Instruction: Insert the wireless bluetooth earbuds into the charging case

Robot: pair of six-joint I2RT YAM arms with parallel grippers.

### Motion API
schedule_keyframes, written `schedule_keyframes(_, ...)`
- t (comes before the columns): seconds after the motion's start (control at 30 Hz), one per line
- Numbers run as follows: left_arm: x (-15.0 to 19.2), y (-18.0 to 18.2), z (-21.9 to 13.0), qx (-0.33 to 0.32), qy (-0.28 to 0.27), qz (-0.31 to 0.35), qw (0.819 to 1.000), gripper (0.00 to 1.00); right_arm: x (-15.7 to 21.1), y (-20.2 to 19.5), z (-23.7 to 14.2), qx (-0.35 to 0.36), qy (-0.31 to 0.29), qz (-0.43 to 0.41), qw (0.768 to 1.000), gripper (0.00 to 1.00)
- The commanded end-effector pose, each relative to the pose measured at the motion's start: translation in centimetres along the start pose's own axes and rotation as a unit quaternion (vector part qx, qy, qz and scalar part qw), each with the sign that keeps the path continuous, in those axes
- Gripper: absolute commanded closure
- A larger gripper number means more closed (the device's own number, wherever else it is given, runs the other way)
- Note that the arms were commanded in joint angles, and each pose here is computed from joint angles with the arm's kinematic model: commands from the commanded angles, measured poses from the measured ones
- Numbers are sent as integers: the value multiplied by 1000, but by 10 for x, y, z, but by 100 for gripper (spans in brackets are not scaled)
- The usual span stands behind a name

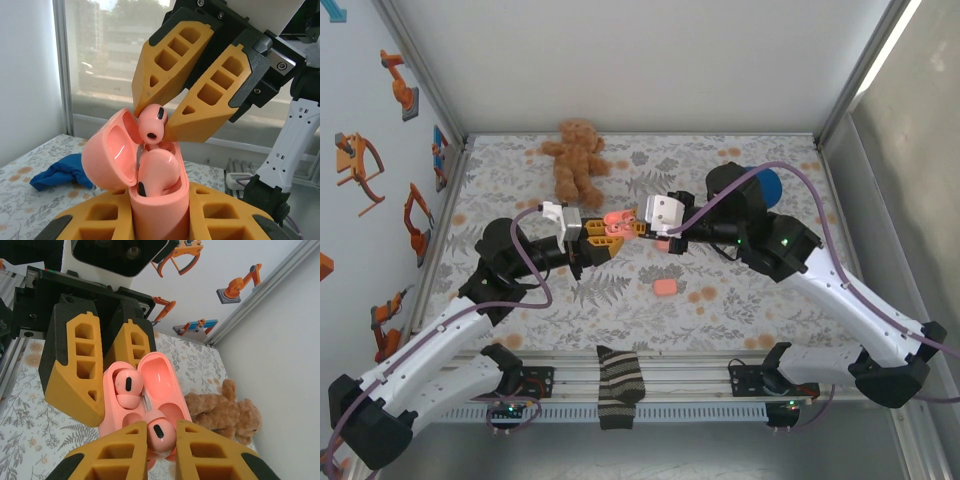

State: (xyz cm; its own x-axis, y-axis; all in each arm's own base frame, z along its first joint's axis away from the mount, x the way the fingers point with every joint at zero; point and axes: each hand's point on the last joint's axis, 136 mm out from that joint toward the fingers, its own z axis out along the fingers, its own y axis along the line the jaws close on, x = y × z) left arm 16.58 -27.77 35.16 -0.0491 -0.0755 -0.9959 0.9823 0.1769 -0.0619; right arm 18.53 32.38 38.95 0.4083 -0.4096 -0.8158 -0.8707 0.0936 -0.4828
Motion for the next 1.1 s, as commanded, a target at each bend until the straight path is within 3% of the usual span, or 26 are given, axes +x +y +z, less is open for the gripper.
schedule_keyframes(0.0, -24, -8, 0, 14, -26, 25, 999, 95, -5, 5, 2, -8, -15, -5, 1000, 83)
schedule_keyframes(0.3, -24, -9, -2, 10, -27, 28, 999, 95, -10, 10, 0, -20, -25, 5, 999, 76)
schedule_keyframes(0.6, -24, -9, -3, 7, -27, 31, 999, 95, -19, 7, -4, -17, -36, 7, 999, 74)
schedule_keyframes(0.8, -21, -7, -4, -1, -24, 33, 999, 95, -41, -5, -19, 5, -65, 30, 997, 65)
schedule_keyframes(1.07, -23, -5, -4, -6, -30, 40, 999, 95, -59, -44, -47, 105, -75, 112, 985, 46)
